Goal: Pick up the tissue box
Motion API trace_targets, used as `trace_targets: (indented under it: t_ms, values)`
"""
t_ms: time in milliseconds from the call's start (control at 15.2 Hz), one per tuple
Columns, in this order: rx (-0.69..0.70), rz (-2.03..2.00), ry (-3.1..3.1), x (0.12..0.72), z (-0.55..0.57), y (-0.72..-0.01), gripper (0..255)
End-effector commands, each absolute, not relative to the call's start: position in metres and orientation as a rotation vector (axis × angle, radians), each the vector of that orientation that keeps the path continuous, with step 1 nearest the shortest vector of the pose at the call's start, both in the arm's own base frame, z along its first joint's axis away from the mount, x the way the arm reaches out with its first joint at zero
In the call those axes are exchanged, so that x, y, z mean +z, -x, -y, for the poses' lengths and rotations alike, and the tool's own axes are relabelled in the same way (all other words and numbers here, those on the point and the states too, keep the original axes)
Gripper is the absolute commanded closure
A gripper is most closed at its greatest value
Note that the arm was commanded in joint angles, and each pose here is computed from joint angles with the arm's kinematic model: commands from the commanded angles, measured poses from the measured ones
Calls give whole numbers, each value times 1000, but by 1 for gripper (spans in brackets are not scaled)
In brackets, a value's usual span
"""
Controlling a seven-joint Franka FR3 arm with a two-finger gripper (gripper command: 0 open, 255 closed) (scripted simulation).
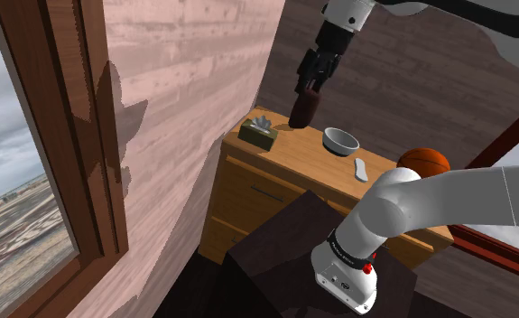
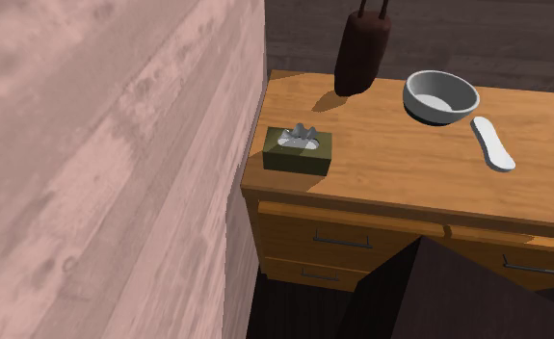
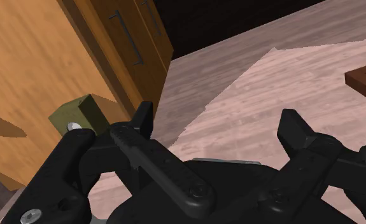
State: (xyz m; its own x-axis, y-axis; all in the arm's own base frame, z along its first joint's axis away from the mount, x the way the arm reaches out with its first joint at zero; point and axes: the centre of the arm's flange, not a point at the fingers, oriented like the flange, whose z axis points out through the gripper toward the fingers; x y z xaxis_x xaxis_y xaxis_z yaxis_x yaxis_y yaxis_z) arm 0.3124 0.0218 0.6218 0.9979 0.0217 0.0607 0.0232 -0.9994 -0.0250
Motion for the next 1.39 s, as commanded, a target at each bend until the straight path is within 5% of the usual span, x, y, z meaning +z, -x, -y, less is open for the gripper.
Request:
trace_targets:
  t_ms: [0,1320]
  values:
    - [-94,35,3114,622,-22,-312,0]
    - [164,183,3394,455,79,-484,0]
